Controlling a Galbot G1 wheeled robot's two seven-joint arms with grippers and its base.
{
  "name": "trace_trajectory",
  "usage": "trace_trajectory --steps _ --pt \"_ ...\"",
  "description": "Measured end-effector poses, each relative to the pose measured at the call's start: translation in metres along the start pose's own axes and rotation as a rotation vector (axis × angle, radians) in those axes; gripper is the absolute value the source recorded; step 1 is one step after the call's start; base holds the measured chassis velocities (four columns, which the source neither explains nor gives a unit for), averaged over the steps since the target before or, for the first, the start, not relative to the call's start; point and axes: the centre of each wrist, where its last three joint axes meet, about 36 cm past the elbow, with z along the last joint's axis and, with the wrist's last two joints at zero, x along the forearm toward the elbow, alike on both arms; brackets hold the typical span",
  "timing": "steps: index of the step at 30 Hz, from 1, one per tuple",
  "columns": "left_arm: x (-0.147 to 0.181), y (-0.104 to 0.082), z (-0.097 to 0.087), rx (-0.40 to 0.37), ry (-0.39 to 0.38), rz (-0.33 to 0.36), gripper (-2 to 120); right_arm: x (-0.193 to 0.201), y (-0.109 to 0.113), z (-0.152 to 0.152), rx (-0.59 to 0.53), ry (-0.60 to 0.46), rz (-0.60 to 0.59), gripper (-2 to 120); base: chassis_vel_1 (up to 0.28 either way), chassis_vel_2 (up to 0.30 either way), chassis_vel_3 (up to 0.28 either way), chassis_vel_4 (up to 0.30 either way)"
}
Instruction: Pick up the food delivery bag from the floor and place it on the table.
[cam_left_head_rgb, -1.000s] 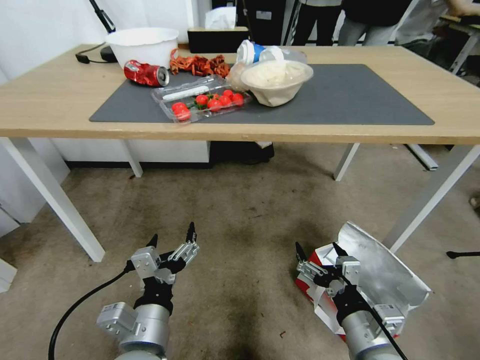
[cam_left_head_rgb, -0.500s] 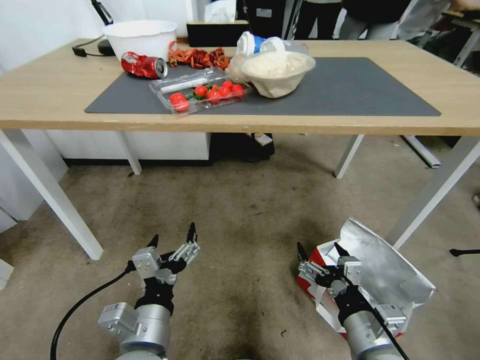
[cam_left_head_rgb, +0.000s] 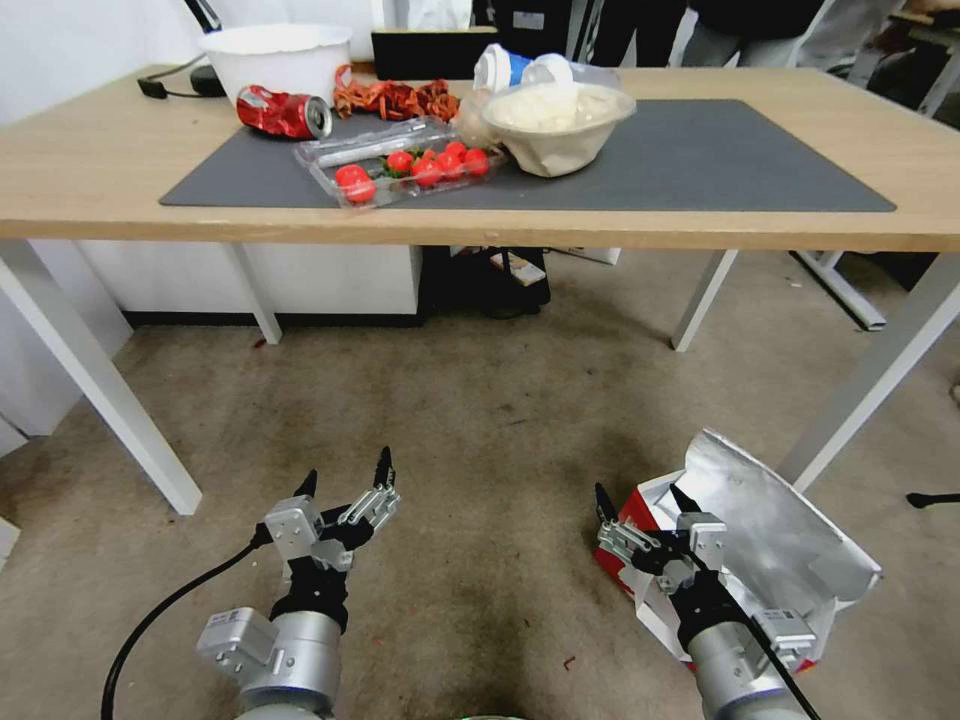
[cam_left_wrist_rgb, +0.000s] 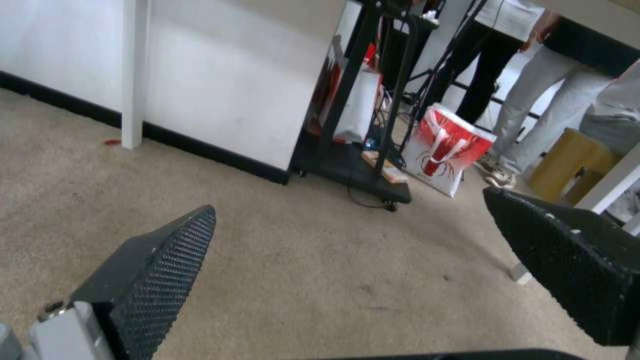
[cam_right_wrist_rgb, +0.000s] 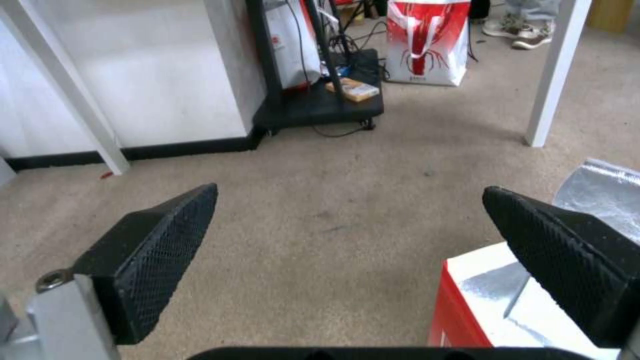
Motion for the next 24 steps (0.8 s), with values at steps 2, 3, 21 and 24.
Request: trace_trajectory --steps 2,3,21,24 --pt "-0.0002 0.0001 0.0002 0.000 0.000 0.000 100 0.0000 -0.0003 0.0004 0.000 0.001 0.001 100 0.000 0.000 0.000 0.000" --pt "-0.0004 0.0001 0.0006 0.000 0.001 0.001 100 -0.0002 -0.0007 0.0009 0.001 0.002 0.002 100 0.000 0.000 0.000 0.000" --pt "-0.0007 -0.0003 0.0018 0.003 0.001 0.002 100 -0.0006 -0.0025 0.0024 0.008 0.007 0.004 100 0.000 0.000 0.000 0.000" --pt "-0.0006 -0.0004 0.0018 0.003 0.000 0.002 100 -0.0003 -0.0029 0.0025 0.010 0.009 0.005 100 0.000 0.000 0.000 0.000"
